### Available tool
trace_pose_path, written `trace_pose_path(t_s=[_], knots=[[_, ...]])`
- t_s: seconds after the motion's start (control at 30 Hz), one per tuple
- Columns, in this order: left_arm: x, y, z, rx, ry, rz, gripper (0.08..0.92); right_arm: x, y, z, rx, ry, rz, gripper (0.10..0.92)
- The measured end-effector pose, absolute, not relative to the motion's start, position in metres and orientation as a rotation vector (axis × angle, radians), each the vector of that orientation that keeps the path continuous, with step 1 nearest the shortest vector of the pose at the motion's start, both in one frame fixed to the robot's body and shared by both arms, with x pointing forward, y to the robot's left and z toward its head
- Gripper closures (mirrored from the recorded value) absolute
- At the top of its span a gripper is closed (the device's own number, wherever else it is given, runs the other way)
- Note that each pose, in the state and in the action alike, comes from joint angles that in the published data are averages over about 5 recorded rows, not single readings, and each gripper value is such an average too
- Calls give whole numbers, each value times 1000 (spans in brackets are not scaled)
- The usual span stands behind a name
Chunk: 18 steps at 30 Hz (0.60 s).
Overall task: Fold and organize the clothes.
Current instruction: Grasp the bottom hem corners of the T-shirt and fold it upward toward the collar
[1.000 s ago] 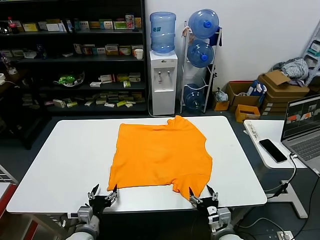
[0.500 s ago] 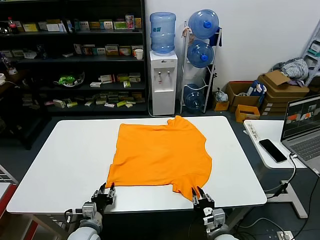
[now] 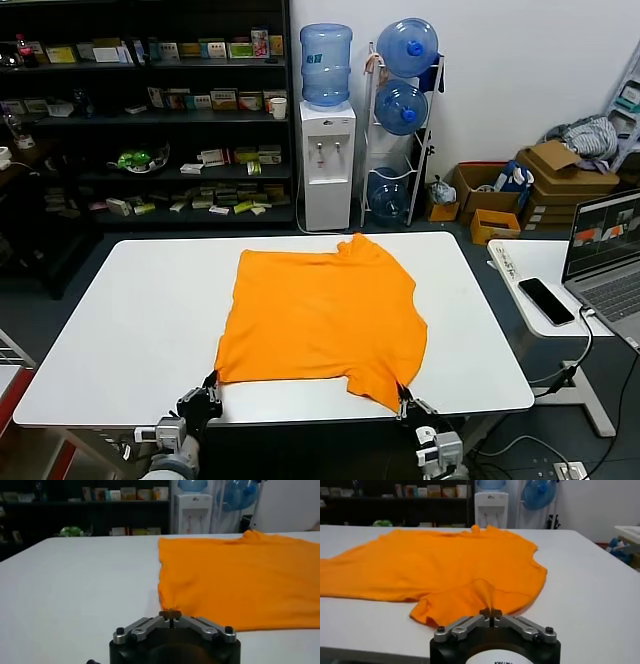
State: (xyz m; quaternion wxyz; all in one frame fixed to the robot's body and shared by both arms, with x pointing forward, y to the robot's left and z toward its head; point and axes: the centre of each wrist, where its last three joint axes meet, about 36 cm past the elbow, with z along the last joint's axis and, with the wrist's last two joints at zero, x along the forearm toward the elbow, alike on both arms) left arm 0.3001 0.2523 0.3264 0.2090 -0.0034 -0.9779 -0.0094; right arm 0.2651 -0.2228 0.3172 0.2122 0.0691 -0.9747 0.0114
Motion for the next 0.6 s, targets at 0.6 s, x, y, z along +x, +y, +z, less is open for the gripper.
trace_pose_path(t_s=[0.6], knots=[[288,251,362,-69,-2801,8,909,296,-231,361,84,-2802,-53,898]])
